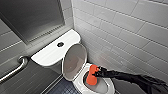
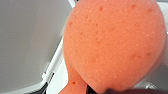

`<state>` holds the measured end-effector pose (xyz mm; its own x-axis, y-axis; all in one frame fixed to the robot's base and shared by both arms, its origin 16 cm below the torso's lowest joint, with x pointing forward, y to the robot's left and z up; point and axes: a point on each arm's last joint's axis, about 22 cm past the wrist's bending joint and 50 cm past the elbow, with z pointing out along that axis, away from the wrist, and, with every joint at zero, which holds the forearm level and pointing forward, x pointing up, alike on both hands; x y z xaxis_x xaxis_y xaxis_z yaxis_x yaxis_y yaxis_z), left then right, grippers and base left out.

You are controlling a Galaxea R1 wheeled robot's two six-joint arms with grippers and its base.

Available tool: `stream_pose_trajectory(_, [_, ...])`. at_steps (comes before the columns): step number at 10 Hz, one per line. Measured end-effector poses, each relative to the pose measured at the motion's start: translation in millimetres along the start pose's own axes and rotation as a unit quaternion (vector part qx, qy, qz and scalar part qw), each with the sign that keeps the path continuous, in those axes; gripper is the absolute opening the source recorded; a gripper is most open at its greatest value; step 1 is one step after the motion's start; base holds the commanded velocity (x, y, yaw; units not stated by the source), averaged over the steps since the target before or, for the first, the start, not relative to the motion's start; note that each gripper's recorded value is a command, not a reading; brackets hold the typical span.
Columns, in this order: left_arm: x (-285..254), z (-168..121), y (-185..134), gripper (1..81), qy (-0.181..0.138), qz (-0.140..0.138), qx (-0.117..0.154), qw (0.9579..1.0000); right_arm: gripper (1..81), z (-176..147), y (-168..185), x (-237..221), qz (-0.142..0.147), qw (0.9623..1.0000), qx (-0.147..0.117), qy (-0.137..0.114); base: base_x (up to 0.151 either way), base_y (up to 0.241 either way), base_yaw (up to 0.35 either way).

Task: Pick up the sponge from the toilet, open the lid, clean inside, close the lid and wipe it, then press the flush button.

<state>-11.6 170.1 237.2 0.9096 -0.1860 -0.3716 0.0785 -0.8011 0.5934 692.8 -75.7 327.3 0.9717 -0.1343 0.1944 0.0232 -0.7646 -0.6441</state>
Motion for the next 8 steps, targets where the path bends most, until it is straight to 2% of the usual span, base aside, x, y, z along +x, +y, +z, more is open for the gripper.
stream_pose_trajectory(2, [-0.2,-1.3,-2.2,81.1,0.000,0.000,0.001,1.0000,1.0,4.1,4.5,11.9,0.001,0.9999,-0.012,0.010,0.000,0.000,0.000])
stream_pose_trajectory(4, [-3.8,0.6,0.1,81.1,-0.004,-0.003,-0.001,1.0000,1.0,10.7,0.6,13.3,0.000,0.9999,-0.010,0.008,0.000,0.000,0.000])
stream_pose_trajectory(8, [-7.9,1.7,1.0,81.1,-0.009,-0.007,-0.002,0.9999,1.0,15.0,31.5,3.7,0.011,0.9993,-0.035,0.008,0.000,0.000,0.000])
